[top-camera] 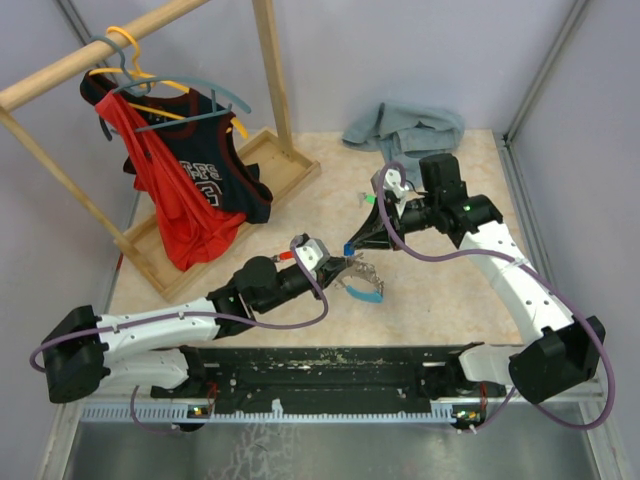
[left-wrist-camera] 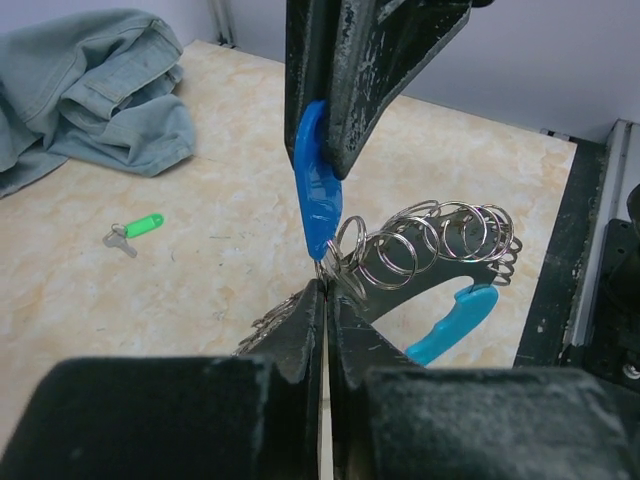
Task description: Remove the keys from the keyring
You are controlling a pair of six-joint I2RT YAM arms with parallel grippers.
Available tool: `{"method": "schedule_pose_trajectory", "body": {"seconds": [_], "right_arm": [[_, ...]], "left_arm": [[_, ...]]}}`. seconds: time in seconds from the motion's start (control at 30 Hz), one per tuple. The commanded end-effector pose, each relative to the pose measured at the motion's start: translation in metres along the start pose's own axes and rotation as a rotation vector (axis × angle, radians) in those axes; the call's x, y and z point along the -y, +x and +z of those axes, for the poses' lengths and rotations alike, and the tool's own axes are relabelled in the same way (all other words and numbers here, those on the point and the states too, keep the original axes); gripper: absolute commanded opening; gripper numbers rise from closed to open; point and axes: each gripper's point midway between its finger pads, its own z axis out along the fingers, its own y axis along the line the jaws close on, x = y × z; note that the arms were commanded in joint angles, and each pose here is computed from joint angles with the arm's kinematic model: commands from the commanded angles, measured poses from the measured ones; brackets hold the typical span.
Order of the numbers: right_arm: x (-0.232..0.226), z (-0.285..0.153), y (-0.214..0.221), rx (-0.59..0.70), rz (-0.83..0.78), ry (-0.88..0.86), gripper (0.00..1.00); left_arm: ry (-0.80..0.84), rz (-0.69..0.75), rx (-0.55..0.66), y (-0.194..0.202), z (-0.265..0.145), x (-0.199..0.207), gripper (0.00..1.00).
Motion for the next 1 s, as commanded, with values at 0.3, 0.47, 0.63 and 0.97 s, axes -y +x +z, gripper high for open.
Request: {"method": "schedule_pose_trajectory", "body": {"seconds": [0.3,0.47,0.63,0.97], "right_arm": [[0.016,-0.007,-0.025,-0.001,-0.082,0.078,0.0],[0.032,-0.014,-0.017,-0.042,-0.074,0.165,0.0],[0.04,-0.02,-0.006,-0.062,-0.076,0.198,0.0],[0.038,-0.011,0.023,-0.041,-0.084,0.132,0.0]], "left_arm": [[0.025,0.106,0.054,-0.01,-0.002,0.002,0.0],[0.009,0.134,0.074,-0.01,-0.006,-0.001,0.0],[-0.011,0.132,0.107,-0.016,-0.011,-0.003,0.0],[-0.005,0.128,0.16,-0.025,-0.019,-0.002,0.0]]}}
